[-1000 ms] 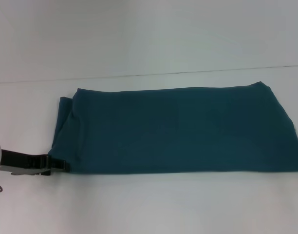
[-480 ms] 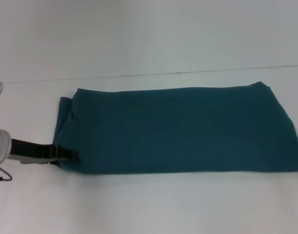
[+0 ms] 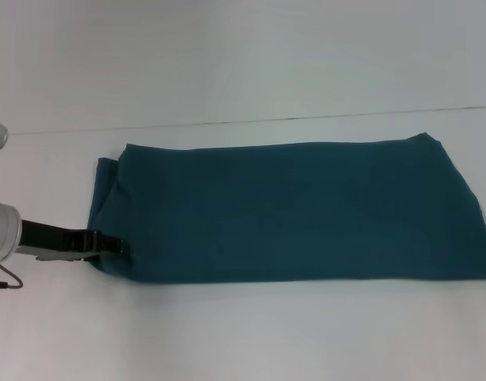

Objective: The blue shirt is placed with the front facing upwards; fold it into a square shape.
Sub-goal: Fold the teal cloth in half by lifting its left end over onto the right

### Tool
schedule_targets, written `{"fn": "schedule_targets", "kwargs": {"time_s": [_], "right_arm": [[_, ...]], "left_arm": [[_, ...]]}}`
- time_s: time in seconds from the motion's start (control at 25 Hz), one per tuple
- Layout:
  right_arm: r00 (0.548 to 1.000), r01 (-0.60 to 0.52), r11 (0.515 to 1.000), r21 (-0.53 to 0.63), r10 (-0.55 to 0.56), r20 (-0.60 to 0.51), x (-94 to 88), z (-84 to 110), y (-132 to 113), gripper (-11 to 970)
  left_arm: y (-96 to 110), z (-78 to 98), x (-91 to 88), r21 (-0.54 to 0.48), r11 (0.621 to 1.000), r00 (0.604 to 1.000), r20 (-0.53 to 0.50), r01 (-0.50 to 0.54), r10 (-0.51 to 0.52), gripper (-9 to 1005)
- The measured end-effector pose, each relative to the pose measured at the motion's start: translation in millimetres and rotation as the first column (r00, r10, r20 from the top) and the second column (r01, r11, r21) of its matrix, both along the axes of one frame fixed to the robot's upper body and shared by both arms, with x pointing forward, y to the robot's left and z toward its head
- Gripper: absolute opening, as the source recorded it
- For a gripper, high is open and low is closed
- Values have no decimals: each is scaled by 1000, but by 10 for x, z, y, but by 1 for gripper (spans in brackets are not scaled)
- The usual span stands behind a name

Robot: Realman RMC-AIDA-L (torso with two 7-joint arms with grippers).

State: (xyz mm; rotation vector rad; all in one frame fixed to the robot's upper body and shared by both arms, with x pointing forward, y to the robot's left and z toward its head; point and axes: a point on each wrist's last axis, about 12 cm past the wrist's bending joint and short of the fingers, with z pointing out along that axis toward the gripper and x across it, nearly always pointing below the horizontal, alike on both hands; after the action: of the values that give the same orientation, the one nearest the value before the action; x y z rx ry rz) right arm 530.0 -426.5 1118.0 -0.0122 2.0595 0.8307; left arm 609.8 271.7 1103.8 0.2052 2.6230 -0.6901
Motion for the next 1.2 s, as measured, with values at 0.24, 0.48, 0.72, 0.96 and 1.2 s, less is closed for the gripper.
{"fn": "schedule_targets", "kwargs": {"time_s": [0.24,0.48,0.72,0.96,1.2], "right_arm": [[1000,0,1000,1,0,-1,0,-5,6,924],[1000,8,1000,-2,-8,-1,2,-12,0,924],[1000,16,1000,-3,-16,-3,3,-26,1,925],[1000,16,1000,-3,-16,-3,3,-26,0,925],[1000,21,1000,-4,-21,-4,6,-29,-6,925]], "left_arm": [[11,3,23,15,1000,1000,17,-6,6,567],[-33,-19,35,62,998,1000,10,8,-8,463],[-39,-8,44,67,998,1000,9,5,-5,129],[-20,15,48,70,998,1000,17,-2,1,3],[58,10,-11,67,998,1000,18,-18,17,3]]}}
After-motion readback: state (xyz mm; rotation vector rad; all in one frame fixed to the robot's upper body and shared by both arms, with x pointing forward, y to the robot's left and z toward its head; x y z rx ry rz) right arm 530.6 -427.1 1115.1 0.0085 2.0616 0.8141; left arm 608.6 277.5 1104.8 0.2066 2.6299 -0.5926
